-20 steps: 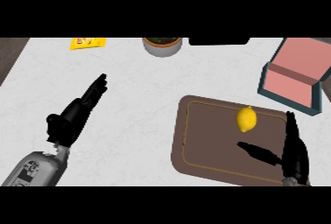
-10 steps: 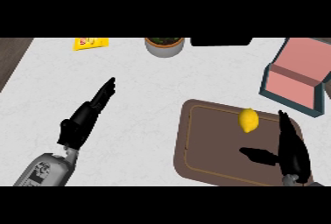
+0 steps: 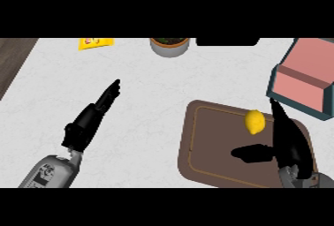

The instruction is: Pick the lemon from the tray and place it in the cardboard box

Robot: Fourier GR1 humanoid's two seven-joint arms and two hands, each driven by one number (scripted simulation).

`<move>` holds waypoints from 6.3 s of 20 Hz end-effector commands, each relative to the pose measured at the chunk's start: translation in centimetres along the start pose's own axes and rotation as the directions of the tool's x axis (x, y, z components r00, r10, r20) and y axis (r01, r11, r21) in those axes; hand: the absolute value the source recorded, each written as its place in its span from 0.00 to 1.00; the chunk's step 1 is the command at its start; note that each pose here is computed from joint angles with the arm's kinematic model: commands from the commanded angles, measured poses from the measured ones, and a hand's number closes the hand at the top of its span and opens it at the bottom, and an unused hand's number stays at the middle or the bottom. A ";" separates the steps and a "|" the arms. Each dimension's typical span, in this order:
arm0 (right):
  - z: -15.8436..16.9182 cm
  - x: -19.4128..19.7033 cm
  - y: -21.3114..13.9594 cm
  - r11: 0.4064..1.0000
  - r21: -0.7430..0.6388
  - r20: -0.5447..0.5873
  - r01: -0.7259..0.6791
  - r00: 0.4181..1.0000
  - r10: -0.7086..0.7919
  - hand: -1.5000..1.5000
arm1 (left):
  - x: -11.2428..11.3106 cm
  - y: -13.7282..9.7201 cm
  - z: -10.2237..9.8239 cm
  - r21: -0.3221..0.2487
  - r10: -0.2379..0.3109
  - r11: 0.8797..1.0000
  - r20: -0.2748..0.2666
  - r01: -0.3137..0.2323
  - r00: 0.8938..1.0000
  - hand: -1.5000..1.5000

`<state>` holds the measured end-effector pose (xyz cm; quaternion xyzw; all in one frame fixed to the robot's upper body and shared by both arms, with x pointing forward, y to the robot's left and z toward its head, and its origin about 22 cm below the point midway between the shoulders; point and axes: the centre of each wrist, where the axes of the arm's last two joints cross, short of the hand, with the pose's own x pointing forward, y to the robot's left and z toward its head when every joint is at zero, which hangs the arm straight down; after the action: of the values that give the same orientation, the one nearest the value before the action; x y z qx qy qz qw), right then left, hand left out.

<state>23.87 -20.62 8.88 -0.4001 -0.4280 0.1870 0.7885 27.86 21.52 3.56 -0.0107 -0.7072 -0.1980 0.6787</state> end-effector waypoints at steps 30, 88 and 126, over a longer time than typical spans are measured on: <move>-1.5 3.0 3.6 0.996 0.082 -0.243 -0.047 0.968 0.065 0.00 | 0.5 -1.6 -0.4 -0.008 0.002 1.000 0.017 -0.002 1.000 0.50; 1.2 -0.4 -8.7 0.885 -0.407 0.440 -0.227 0.800 0.408 1.00 | 0.9 0.2 -1.1 0.000 0.015 1.000 -0.005 -0.015 1.000 0.50; -15.4 2.1 -21.3 0.822 -0.558 0.188 -0.114 0.948 0.258 1.00 | -0.2 -0.9 -0.4 -0.018 0.000 1.000 0.025 0.000 1.000 0.50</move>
<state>35.53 -37.00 23.50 -0.6113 -0.5371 0.1715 0.5554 28.24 20.24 4.11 -0.0196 -0.7118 -0.2037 0.6719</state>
